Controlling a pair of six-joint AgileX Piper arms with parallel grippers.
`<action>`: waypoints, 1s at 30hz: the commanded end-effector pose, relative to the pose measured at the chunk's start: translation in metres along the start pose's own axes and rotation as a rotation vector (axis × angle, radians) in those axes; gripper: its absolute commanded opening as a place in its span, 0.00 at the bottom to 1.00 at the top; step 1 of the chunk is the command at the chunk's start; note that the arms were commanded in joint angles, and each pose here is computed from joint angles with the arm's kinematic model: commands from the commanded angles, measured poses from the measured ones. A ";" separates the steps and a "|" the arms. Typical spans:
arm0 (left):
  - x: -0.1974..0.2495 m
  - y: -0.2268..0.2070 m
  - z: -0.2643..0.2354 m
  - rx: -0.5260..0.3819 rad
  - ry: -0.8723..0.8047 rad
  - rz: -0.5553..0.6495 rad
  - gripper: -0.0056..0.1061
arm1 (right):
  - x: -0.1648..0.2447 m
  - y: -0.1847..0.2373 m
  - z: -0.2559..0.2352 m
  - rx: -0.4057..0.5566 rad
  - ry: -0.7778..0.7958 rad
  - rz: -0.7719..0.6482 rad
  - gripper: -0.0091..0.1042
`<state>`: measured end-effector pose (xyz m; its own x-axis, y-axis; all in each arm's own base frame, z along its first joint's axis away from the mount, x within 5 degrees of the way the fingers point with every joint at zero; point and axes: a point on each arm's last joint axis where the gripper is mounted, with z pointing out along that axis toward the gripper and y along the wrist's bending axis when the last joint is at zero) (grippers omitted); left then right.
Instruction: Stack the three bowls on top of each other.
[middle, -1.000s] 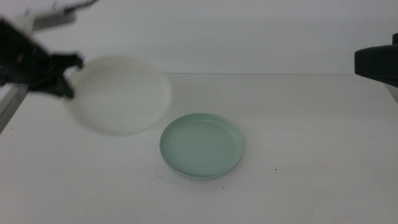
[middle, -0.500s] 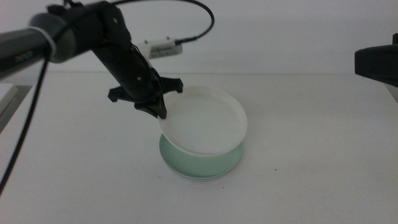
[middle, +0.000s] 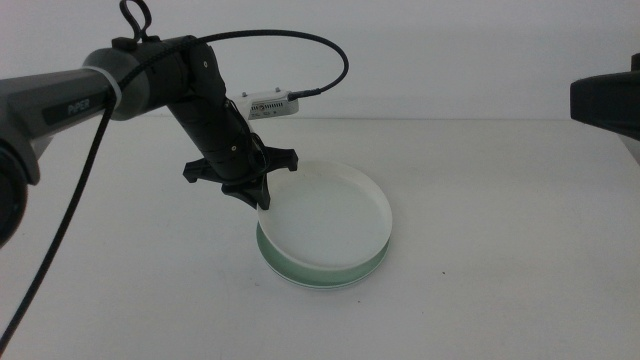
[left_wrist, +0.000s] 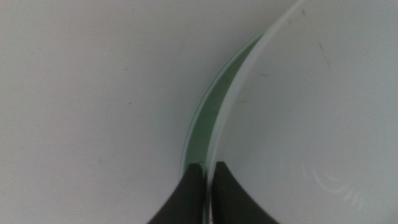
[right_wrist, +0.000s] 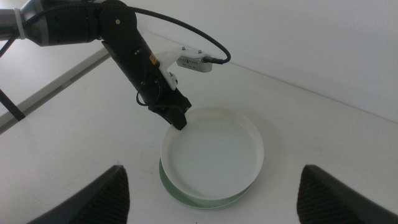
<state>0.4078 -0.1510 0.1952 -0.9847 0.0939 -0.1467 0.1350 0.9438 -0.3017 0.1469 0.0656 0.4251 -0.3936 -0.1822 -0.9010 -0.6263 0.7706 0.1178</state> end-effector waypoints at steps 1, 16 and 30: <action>-0.002 -0.001 -0.003 0.008 -0.017 0.007 0.12 | -0.001 0.000 -0.002 0.009 -0.015 0.000 0.90; 0.032 -0.012 -0.161 -0.105 -0.375 0.173 0.89 | -0.001 0.000 -0.002 0.009 -0.015 0.000 0.90; 0.207 0.007 -0.274 -0.242 -0.996 0.221 0.89 | -0.001 0.000 -0.002 0.009 -0.015 0.000 0.90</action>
<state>0.1853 -0.0426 0.4230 -0.4247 0.1015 -0.8996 0.1900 0.9815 0.0211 0.1469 0.0656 0.4251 -0.3936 -0.1822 -0.9010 -0.6263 0.7706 0.1178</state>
